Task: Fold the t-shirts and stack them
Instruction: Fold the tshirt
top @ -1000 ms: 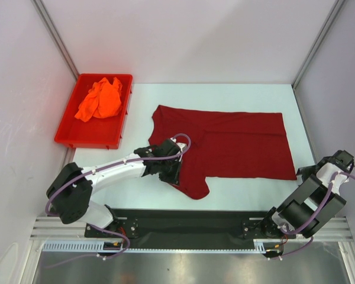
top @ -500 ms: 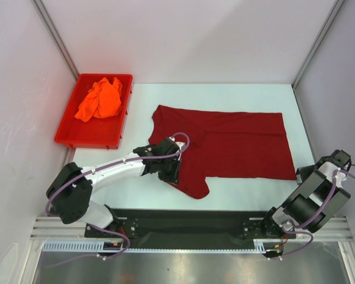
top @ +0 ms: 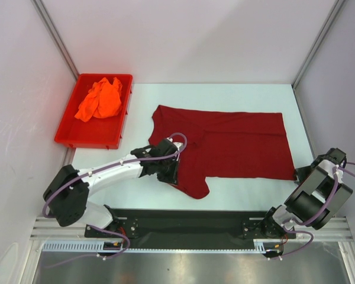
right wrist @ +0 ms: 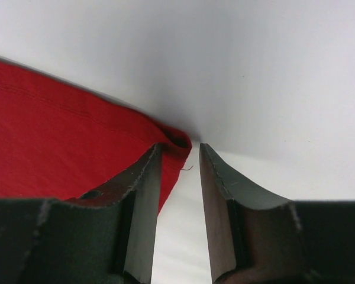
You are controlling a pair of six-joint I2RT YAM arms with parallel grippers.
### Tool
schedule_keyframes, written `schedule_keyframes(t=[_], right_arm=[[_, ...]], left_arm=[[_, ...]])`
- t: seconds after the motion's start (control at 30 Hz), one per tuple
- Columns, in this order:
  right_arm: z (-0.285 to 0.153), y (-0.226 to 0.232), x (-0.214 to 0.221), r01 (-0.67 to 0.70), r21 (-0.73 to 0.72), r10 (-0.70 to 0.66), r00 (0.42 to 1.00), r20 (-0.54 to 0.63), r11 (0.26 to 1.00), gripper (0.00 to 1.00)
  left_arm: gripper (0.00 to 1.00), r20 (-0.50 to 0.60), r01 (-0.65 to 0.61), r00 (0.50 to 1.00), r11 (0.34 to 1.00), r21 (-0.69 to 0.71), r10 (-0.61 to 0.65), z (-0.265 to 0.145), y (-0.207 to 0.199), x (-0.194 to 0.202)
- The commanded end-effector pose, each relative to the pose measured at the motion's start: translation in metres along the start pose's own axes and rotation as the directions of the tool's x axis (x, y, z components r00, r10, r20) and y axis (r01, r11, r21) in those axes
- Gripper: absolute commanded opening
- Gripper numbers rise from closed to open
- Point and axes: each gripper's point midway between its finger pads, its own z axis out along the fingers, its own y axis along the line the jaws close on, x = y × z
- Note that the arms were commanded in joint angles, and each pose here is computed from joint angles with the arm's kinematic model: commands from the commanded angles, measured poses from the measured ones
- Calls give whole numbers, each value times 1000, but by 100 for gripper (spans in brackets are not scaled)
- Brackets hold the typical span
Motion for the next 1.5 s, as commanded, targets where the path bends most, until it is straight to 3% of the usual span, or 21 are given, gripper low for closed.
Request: schedule_keyframes(t=[0.0, 0.1, 0.4, 0.7, 0.83, 1.2, 1.47], right_arm=[[5, -10, -2, -5, 41, 5, 1000, 5, 999, 37], [7, -12, -2, 9, 47, -9, 1000, 1, 999, 35], [4, -8, -7, 41, 61, -41, 999, 7, 997, 0], [-12, 0, -12, 138, 128, -139, 990, -5, 982, 0], [-20, 0, -16, 161, 156, -162, 987, -9, 975, 0], [-40, 37, -33, 229, 135, -237, 971, 43, 964, 0], [-39, 50, -33, 304, 158, -309, 951, 9, 940, 0]], left_arm=[[0, 49, 32, 998, 999, 33, -34, -9, -5, -6], [0, 55, 49, 997, 998, 38, -51, -10, -4, -3], [0, 73, 78, 994, 996, 31, -81, -17, 2, 5], [0, 149, 77, 986, 997, 20, -79, -51, -7, -18], [0, 207, 56, 976, 998, 32, -62, -69, -24, -48], [0, 287, 27, 958, 999, -46, -13, -87, -10, -123], [0, 359, 5, 933, 1000, -14, 0, -100, -20, -191]])
